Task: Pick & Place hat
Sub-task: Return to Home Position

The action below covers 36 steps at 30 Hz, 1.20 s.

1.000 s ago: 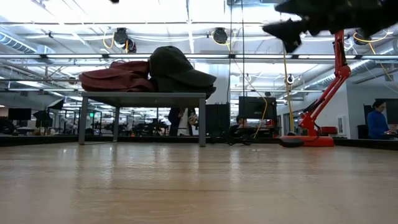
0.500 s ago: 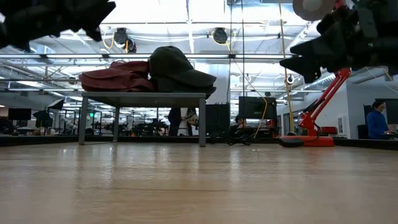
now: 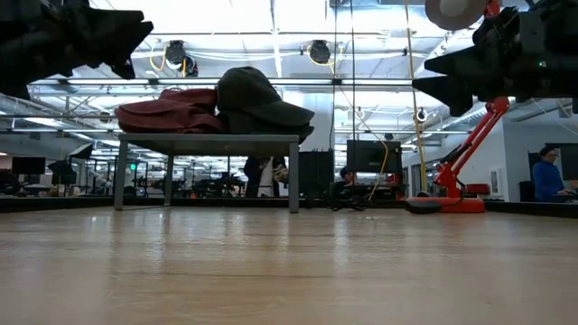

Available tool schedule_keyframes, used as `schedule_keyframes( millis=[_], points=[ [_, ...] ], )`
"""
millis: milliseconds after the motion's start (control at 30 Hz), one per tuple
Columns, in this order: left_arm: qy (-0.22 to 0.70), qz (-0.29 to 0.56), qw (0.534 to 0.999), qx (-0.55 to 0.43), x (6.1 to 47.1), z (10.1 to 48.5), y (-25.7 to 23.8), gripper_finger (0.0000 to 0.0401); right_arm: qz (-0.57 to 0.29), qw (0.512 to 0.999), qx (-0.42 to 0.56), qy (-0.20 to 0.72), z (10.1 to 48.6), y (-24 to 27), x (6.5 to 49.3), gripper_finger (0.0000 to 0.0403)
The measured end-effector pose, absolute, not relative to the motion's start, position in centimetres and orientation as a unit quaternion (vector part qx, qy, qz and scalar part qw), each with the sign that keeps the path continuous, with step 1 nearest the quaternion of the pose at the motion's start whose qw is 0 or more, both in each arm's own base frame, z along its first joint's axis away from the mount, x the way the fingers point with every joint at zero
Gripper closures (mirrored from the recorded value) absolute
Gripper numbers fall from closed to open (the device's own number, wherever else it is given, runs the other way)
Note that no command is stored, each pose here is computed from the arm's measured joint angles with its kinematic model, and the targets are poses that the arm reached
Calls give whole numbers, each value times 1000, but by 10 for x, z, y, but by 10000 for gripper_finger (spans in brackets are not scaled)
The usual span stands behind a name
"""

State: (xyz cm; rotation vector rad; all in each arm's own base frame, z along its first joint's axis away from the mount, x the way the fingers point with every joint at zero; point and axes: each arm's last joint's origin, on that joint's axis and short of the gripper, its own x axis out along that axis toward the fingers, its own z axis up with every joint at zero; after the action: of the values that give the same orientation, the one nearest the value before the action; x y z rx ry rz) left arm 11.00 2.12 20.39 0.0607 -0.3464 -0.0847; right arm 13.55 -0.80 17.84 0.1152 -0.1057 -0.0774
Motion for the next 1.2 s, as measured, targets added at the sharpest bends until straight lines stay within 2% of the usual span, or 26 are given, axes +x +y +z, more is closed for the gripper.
schedule_keyframes(
  millis=[567, 767, 900, 1200],
  points=[
    [-180, -12, 983, -19, 93, 205, 26, 288, -61, 996, 58, -35, 177, -11, 113, 156],
    [-183, 20, 982, -42, 88, 204, 26, 288, -126, 989, 69, -25, 173, -14, 104, 156],
    [-180, 39, 982, -50, 86, 202, 26, 288, -135, 988, 72, -22, 172, -14, 99, 156],
    [-159, 7, 984, -78, 86, 202, 25, 288, -131, 987, 97, 2, 166, -14, 96, 156]
  ],
)
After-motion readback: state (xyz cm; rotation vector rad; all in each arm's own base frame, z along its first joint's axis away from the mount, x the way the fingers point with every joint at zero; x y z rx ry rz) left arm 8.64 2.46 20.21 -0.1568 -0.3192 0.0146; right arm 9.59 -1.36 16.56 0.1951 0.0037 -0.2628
